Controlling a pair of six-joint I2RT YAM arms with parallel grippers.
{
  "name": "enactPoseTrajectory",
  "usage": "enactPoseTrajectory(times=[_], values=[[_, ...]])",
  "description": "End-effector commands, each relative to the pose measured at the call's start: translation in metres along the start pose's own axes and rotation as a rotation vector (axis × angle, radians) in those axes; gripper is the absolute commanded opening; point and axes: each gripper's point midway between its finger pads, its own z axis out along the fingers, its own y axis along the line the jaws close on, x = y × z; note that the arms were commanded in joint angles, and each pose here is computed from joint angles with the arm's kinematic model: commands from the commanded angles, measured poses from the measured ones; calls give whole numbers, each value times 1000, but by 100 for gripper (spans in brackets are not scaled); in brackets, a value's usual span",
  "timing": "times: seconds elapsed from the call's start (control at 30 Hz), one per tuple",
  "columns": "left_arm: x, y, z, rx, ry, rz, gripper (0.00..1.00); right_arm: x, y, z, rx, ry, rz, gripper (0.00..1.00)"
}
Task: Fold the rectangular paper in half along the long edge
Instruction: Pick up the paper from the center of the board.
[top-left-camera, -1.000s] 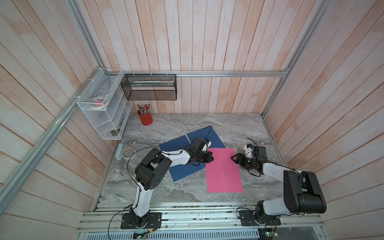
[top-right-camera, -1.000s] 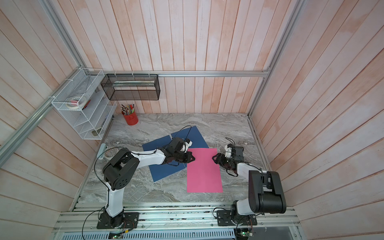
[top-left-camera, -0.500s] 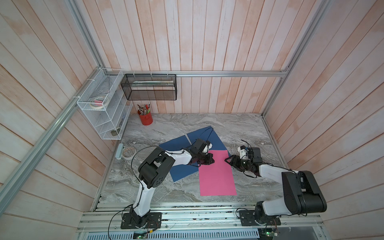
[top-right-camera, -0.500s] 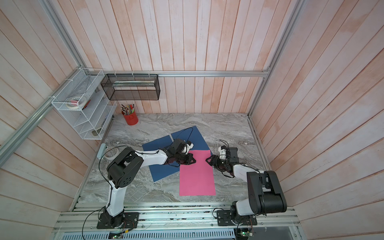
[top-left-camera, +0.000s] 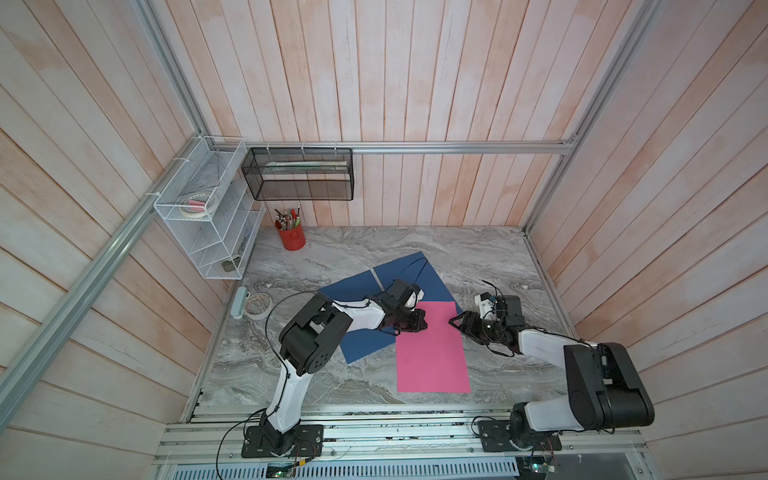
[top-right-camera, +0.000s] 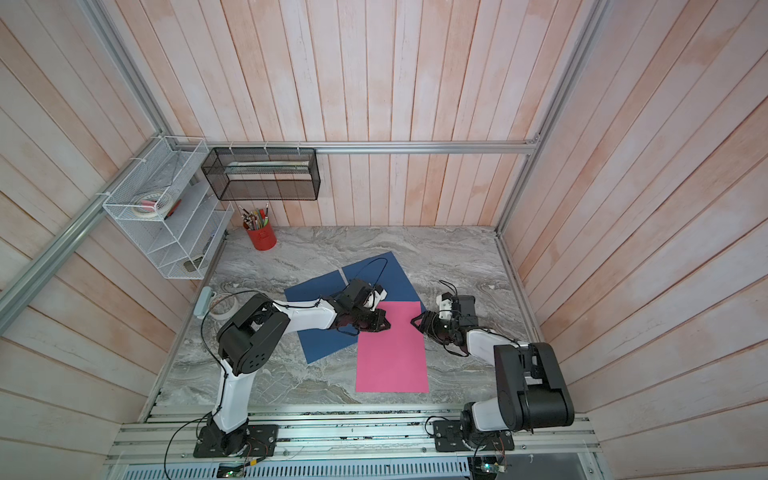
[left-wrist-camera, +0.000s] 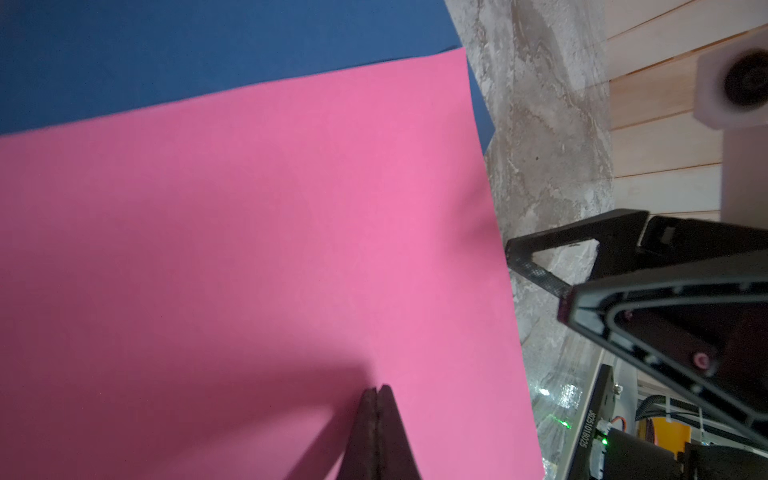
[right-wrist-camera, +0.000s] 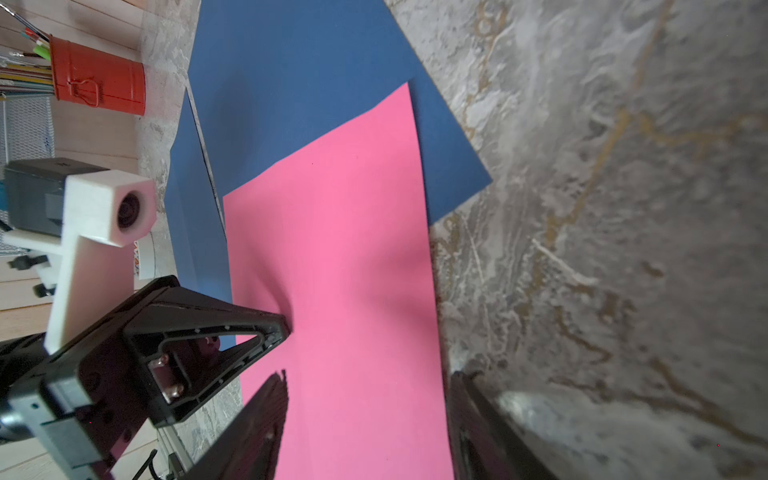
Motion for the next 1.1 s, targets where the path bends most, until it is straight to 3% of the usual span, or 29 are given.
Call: enactPoseTrajectory(times=[0.0, 0.33, 0.47, 0.77, 0.97, 1.07], values=[[13, 14, 7, -45, 40, -12, 0, 48, -38, 3, 128, 138, 101, 64], [13, 15, 10, -45, 45, -14, 0, 75, -18, 10, -9, 212, 131, 64], [15, 17, 11, -48, 52, -18, 0, 75, -8, 12, -33, 206, 117, 59], [15, 20, 11, -67, 51, -21, 0, 72, -17, -4, 63, 128, 116, 36], [13, 20, 12, -68, 52, -20, 0, 71, -13, -9, 45, 103, 119, 21], [11, 18, 12, -66, 50, -16, 0, 69, -12, -9, 42, 95, 114, 9]])
